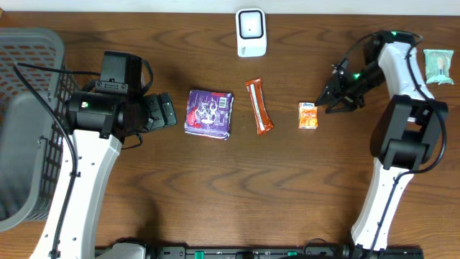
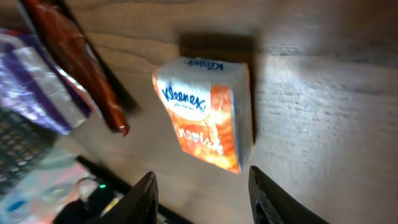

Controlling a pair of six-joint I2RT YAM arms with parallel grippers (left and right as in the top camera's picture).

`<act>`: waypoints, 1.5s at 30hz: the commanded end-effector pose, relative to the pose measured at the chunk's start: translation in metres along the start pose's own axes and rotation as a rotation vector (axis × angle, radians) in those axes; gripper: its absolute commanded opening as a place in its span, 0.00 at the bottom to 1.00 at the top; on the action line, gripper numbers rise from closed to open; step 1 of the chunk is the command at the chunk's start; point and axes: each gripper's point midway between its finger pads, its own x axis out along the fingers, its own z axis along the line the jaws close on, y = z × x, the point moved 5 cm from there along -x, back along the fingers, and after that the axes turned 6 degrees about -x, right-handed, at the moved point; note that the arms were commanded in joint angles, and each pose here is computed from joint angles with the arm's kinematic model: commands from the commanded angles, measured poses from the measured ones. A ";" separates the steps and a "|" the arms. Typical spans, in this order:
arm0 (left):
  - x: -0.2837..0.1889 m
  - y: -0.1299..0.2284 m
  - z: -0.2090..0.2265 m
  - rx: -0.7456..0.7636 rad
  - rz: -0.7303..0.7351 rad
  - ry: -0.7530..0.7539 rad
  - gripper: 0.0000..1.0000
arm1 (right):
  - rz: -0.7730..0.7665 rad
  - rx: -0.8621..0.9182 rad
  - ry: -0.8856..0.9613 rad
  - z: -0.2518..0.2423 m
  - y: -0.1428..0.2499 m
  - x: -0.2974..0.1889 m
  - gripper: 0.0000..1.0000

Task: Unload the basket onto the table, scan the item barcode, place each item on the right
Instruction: 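Hold the tissue pack in front of the white scanner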

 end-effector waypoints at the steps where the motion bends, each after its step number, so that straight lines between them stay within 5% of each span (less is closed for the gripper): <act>1: -0.001 -0.002 0.001 -0.001 -0.006 -0.009 0.98 | 0.003 -0.019 0.101 0.000 0.000 0.003 0.41; 14: -0.001 -0.002 0.002 -0.001 -0.006 -0.009 0.98 | 0.014 0.009 0.099 -0.016 -0.001 0.065 0.36; 16: -0.001 -0.002 0.002 -0.001 -0.006 -0.009 0.98 | 0.022 0.004 0.094 -0.015 0.001 0.071 0.28; 19: -0.001 -0.002 0.002 -0.001 -0.006 -0.009 0.98 | 0.028 -0.009 0.095 -0.010 0.001 0.075 0.01; 25: -0.001 -0.002 0.002 -0.001 -0.006 -0.009 0.98 | -0.010 -0.070 0.014 0.019 -0.009 0.068 0.01; 38: -0.001 -0.002 0.002 -0.001 -0.006 -0.009 0.98 | -0.165 -0.528 -0.073 0.127 -0.034 0.023 0.01; 45: -0.001 -0.002 0.002 -0.001 -0.006 -0.009 0.98 | -0.266 -0.373 0.311 0.121 -0.057 0.028 0.01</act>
